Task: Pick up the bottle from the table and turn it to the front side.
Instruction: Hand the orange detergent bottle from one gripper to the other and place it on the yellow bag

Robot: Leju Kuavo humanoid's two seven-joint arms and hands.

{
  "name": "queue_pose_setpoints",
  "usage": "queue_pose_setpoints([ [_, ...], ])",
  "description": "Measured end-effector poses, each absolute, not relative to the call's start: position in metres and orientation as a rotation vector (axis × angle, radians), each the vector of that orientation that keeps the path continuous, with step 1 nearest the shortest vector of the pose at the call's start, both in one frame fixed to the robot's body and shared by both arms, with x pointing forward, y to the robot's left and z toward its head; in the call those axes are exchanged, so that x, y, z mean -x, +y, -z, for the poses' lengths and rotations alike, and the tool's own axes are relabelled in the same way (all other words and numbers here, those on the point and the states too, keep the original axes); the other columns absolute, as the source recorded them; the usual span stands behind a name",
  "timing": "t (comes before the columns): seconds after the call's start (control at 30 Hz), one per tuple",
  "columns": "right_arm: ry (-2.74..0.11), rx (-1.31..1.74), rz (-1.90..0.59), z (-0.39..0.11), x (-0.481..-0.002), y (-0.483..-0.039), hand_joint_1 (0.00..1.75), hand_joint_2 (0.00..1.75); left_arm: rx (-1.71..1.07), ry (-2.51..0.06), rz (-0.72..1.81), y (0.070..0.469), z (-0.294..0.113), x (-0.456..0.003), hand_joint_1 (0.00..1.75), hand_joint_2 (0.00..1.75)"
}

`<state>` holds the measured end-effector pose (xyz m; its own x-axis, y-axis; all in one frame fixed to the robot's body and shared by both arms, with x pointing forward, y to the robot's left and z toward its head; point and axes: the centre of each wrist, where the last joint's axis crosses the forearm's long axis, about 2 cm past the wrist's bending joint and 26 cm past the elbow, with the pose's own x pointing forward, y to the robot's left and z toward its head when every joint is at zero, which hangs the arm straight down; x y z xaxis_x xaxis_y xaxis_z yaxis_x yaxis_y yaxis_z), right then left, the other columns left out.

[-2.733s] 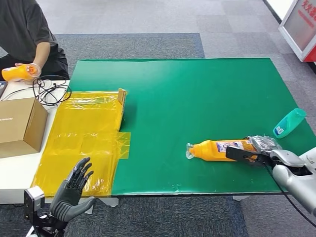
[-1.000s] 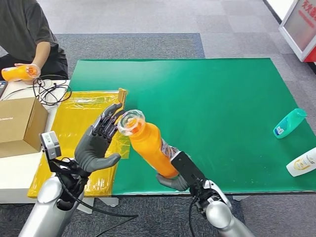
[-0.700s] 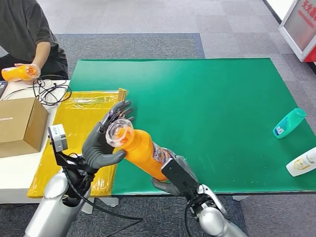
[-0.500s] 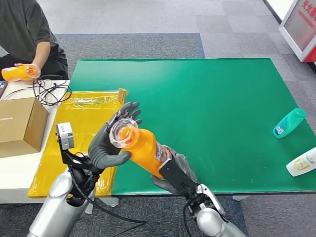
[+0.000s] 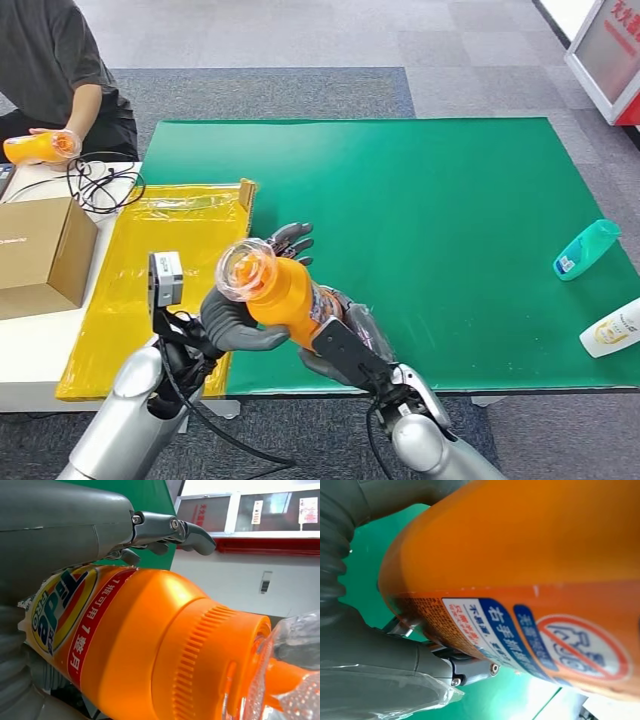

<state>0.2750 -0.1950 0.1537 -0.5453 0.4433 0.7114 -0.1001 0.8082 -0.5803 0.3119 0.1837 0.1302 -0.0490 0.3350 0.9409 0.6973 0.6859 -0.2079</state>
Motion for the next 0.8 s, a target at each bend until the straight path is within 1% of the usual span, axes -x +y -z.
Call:
queue_pose_setpoints([
  [0.03, -2.036, 0.254, -0.720, -0.1535, -0.2750, -0.1947, 1.75, 1.75, 0.845, -1.650, 0.370, 0.1839, -0.1305, -0.3124, 0.19, 1.75],
  [0.13, -2.035, 0.252, -0.724, -0.1532, -0.2749, -0.1939, 1.75, 1.75, 0.824, -1.652, 0.399, 0.1842, -0.1312, -0.3136, 1.41, 1.75],
  [0.17, -2.035, 0.251, -0.726, -0.1531, -0.2748, -0.1936, 1.75, 1.75, 0.813, -1.655, 0.408, 0.1844, -0.1315, -0.3140, 1.68, 1.75],
  [0.23, -2.035, 0.250, -0.730, -0.1530, -0.2745, -0.1929, 1.73, 1.75, 0.791, -1.661, 0.421, 0.1848, -0.1318, -0.3147, 1.75, 1.75],
  [0.27, -2.035, 0.250, -0.733, -0.1530, -0.2744, -0.1925, 1.69, 1.75, 0.781, -1.664, 0.426, 0.1848, -0.1320, -0.3150, 1.75, 1.75],
  [0.3, -2.035, 0.250, -0.736, -0.1529, -0.2742, -0.1921, 1.57, 1.75, 0.773, -1.666, 0.429, 0.1850, -0.1321, -0.3152, 1.75, 1.75],
  [0.33, -2.036, 0.251, -0.740, -0.1529, -0.2740, -0.1917, 1.29, 1.75, 0.764, -1.668, 0.432, 0.1851, -0.1321, -0.3154, 1.75, 1.75],
  [0.43, -2.037, 0.252, -0.749, -0.1528, -0.2735, -0.1907, 0.31, 1.75, 0.741, -1.672, 0.439, 0.1856, -0.1320, -0.3157, 1.75, 1.75],
  [0.47, -2.038, 0.252, -0.752, -0.1527, -0.2734, -0.1904, 0.16, 1.75, 0.735, -1.673, 0.440, 0.1856, -0.1320, -0.3158, 1.75, 1.75],
  [0.53, -2.040, 0.250, -0.759, -0.1526, -0.2729, -0.1893, 0.00, 1.75, 0.722, -1.674, 0.439, 0.1858, -0.1318, -0.3159, 1.75, 1.75],
  [0.8, -2.049, 0.265, -0.770, -0.1506, -0.2689, -0.1862, 0.00, 1.75, 0.680, -1.683, 0.449, 0.1863, -0.1307, -0.3148, 1.75, 1.75],
])
